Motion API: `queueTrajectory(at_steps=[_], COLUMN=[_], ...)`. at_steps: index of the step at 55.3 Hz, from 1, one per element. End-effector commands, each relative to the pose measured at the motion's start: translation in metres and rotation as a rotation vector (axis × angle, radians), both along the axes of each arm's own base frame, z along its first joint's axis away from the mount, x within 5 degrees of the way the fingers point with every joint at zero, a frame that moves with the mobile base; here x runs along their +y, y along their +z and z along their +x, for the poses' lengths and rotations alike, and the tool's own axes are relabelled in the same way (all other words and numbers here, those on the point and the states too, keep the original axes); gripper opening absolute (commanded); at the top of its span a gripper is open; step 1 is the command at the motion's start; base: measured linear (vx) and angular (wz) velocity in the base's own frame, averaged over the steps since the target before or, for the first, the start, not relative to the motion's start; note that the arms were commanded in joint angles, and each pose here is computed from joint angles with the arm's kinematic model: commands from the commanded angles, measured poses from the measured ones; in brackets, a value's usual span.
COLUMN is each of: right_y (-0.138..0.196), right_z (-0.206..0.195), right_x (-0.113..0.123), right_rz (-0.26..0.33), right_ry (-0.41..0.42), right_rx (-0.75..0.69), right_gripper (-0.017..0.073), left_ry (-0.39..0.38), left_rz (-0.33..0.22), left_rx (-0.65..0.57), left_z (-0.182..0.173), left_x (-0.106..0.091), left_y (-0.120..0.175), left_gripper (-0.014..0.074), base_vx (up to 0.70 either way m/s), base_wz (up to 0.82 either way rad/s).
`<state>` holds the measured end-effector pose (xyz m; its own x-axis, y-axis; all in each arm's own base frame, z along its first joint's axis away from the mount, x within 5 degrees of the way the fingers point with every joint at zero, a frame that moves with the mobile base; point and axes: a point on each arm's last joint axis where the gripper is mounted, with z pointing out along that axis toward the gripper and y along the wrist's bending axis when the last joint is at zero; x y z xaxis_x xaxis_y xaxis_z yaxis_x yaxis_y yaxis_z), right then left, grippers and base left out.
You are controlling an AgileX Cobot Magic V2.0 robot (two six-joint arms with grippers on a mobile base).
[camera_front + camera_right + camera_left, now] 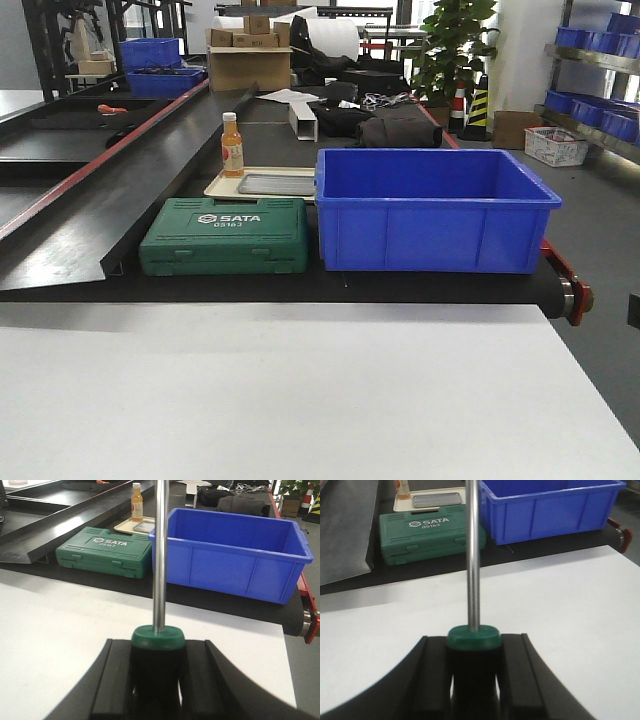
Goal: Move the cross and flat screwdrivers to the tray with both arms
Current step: 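Drive the base away from the table holding both screwdrivers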
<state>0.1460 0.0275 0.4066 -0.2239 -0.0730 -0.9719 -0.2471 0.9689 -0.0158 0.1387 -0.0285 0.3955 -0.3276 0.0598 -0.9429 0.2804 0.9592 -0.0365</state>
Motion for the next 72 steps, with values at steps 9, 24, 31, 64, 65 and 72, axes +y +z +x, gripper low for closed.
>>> queueTrajectory(at_steps=[9, 24, 31, 64, 65, 72], right_y=[0.0189, 0.0189, 0.0189, 0.0188, 0.0188, 0.0188], right_z=[-0.0025, -0.0025, -0.0025, -0.0025, -0.0025, -0.0025], right_x=[-0.0021, -0.0021, -0.0021, -0.0021, -0.0021, -0.0021], right_rz=[0.018, 0.018, 0.018, 0.018, 0.018, 0.018], right_ry=[-0.023, -0.023, -0.023, -0.022, -0.022, -0.022], right_rx=[-0.124, -0.124, -0.124, -0.123, -0.123, -0.123], right_gripper=[-0.0008, -0.0008, -0.0008, -0.0008, -0.0008, -0.0008], left_ry=[0.021, 0.021, 0.021, 0.021, 0.021, 0.021], left_rz=[-0.046, -0.046, -0.046, -0.046, -0.046, -0.046], left_rx=[-0.11, -0.11, -0.11, -0.11, -0.11, -0.11], left_z=[-0.0004, -0.0004, -0.0004, -0.0004, -0.0004, -0.0004], left_x=[0.0006, 0.0006, 0.0006, 0.0006, 0.0006, 0.0006], left_y=[0.0177, 0.0177, 0.0177, 0.0177, 0.0177, 0.0177], left_gripper=[-0.0003, -0.0003, -0.0003, -0.0003, -0.0003, -0.0003], base_vx=[-0.21, -0.22, -0.21, -0.19, -0.16, -0.14], base_wz=[-0.07, -0.26, -0.35, -0.54, -0.65, -0.64])
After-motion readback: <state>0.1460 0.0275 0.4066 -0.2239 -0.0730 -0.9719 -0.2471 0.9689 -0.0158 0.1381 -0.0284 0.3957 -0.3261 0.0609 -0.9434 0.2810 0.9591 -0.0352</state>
